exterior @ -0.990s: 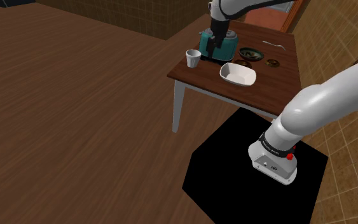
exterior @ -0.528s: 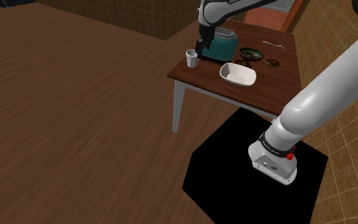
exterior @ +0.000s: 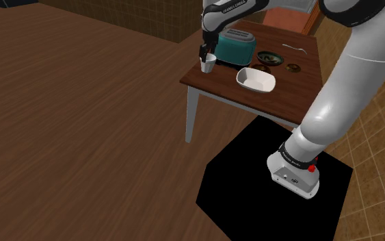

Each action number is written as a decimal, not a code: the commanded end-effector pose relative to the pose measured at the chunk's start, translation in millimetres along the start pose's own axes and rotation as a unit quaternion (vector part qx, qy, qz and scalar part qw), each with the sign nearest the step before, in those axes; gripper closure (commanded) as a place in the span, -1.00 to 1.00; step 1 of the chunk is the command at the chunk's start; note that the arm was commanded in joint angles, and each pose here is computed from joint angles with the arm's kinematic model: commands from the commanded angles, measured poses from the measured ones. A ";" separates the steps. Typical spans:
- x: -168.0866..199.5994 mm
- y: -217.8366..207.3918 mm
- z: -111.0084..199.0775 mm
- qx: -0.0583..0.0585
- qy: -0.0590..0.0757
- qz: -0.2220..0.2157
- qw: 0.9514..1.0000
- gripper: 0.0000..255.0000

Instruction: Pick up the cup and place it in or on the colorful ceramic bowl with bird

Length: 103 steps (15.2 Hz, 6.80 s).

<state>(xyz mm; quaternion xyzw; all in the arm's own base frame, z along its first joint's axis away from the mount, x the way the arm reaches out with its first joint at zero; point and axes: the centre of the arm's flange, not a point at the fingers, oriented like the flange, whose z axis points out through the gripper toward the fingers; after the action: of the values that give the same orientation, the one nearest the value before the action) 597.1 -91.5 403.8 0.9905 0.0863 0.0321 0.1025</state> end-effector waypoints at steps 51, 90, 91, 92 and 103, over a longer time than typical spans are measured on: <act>29.9 36.1 -57.6 -0.003 0.004 0.000 1.000 1.00; -251.8 431.2 -2.5 -0.003 0.004 0.000 1.000 1.00; -252.0 430.1 2.6 -0.003 0.004 0.000 1.000 1.00; -252.3 429.0 7.8 -0.003 0.004 0.000 1.000 1.00; -254.9 416.9 64.5 -0.003 0.004 0.000 1.000 1.00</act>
<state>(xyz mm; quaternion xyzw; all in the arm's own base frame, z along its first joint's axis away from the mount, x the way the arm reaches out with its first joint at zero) 420.8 -551.4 420.8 0.9901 0.0864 0.0358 0.1048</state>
